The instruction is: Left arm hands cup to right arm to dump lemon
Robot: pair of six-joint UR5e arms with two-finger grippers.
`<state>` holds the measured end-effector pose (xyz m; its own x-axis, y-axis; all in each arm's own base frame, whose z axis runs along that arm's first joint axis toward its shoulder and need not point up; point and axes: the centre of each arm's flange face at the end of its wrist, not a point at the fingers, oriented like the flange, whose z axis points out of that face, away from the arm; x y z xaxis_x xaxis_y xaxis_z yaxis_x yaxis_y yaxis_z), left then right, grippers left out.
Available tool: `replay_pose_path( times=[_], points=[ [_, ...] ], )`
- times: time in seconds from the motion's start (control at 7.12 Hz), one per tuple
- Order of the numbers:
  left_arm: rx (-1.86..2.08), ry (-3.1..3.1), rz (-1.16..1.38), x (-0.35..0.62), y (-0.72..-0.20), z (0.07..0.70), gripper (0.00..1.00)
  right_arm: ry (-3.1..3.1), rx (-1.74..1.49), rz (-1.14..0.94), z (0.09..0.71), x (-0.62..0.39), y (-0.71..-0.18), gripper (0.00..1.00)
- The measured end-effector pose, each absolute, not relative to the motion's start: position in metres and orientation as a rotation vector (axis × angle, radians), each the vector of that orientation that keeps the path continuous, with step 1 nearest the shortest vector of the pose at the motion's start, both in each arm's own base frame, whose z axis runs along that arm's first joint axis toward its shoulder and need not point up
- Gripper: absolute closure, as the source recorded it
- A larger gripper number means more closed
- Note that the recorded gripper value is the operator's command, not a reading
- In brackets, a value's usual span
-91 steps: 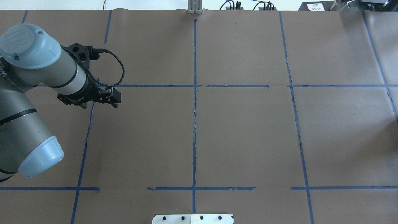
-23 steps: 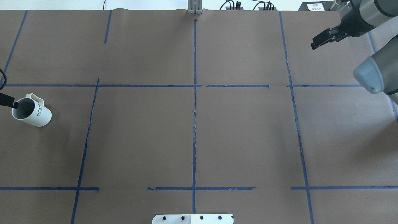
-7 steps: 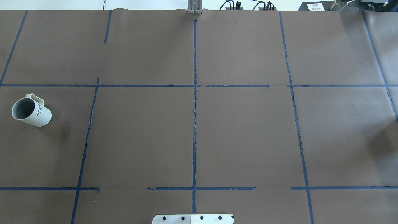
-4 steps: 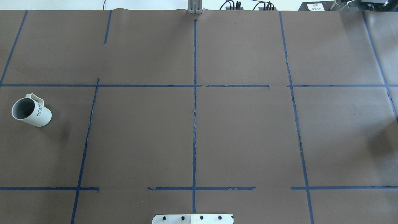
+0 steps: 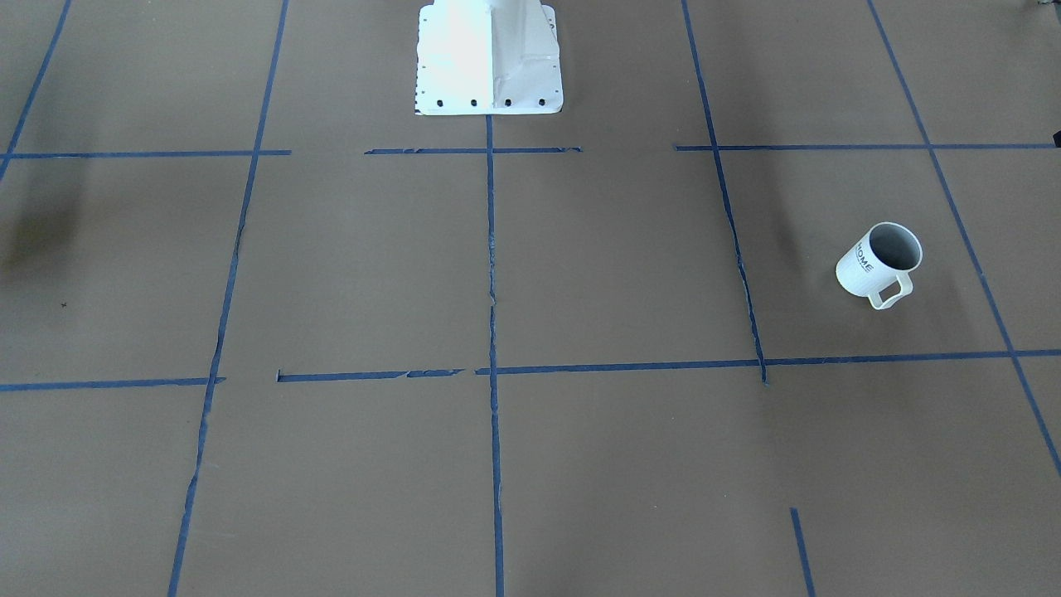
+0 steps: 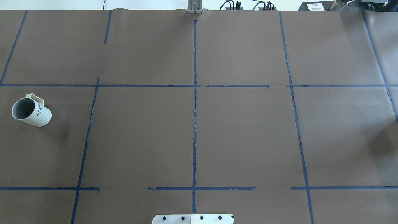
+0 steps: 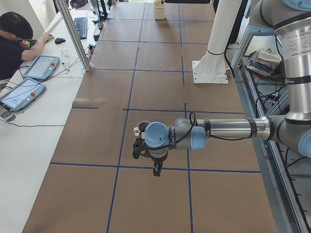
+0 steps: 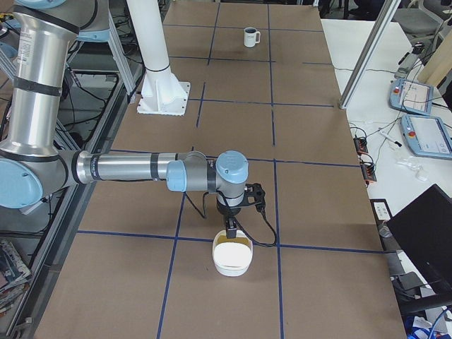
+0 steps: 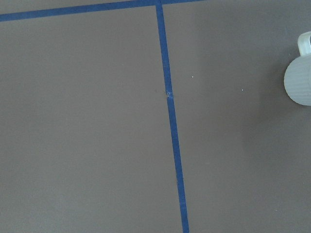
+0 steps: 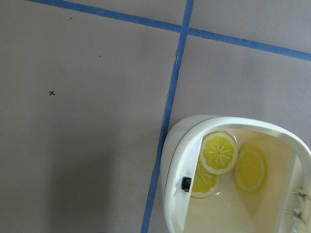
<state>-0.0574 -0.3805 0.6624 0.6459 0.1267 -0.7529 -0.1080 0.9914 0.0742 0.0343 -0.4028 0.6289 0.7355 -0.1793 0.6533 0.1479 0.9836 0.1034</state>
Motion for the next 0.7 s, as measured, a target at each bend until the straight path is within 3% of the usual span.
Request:
replay_pose_path(
  times=[0.7],
  points=[
    [0.03,0.804,0.141,-0.0606,-0.3825,0.6599,0.0,-0.739,0.044,-0.18,0.6287,0.0329,-0.4026,0.0]
  ],
)
